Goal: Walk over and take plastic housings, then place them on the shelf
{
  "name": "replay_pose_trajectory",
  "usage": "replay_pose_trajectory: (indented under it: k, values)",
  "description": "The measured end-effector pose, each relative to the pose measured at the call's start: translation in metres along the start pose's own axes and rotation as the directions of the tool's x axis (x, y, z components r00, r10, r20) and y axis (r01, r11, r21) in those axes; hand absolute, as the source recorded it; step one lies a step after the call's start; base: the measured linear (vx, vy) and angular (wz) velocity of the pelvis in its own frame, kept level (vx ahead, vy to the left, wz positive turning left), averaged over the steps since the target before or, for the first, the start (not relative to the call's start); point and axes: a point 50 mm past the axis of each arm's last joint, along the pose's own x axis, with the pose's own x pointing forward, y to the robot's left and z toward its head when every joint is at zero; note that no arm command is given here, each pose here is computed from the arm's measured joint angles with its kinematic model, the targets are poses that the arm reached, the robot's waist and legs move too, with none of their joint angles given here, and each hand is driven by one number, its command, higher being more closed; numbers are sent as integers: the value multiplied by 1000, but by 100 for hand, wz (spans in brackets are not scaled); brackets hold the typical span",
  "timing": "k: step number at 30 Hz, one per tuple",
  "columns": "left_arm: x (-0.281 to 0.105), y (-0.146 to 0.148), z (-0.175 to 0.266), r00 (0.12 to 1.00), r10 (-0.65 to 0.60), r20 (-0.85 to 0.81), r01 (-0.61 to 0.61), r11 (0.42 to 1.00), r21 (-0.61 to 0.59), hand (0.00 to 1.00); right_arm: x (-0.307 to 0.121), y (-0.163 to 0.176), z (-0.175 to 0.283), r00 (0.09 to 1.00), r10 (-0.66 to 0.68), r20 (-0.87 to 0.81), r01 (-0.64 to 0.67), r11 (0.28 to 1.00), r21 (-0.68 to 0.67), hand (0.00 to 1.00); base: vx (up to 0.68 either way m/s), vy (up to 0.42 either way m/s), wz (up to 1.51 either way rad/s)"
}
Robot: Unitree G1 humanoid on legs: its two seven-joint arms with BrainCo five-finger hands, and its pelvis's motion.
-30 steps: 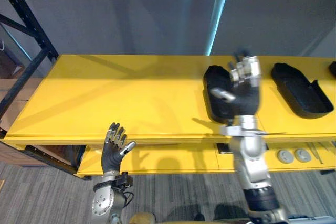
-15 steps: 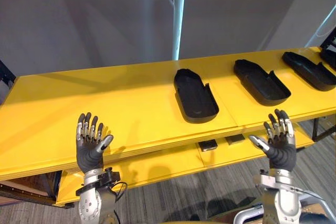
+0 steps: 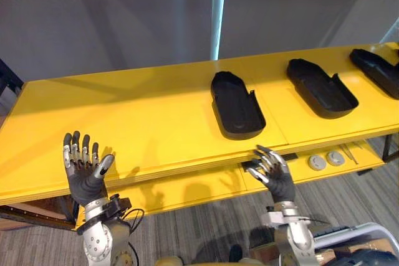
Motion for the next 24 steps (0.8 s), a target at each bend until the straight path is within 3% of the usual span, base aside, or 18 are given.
replay_pose_trajectory:
  k: [8,24]
  values:
    - [0,2,0,1000,14,0,-14,1000,3,0,12,11,-4,1000,15,0,-15,998,-61,100,0,-1,0]
    - [-4,7,-3,998,39,-41,-38,999,29,0,35,0,-11,993,-117,-18,112,975,-190,100,-22,5,1]
